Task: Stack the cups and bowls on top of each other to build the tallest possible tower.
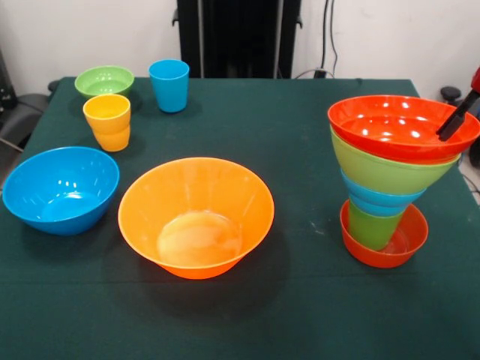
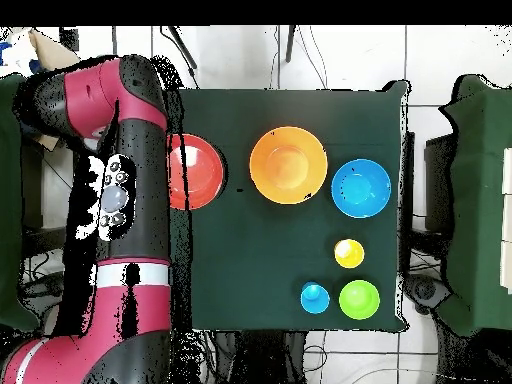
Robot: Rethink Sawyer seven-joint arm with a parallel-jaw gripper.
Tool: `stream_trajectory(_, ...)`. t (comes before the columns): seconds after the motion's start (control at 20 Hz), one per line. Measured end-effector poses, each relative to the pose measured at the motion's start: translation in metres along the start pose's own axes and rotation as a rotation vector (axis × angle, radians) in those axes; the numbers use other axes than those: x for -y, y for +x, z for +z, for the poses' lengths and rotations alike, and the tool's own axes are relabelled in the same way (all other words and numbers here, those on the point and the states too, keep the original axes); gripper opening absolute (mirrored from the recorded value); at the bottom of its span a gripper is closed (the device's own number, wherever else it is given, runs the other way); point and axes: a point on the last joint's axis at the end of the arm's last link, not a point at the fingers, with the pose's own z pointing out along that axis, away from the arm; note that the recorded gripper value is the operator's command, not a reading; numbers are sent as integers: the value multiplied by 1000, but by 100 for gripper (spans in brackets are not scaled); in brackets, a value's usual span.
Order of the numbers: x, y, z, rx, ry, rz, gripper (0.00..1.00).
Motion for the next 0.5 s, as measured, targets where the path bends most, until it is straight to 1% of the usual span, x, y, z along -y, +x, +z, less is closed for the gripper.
stream_trajectory(0.3, 0, -1, -9, 3, -14, 2, 100)
stream_trajectory(0.5, 0, -2, -12, 5, -17, 3, 100)
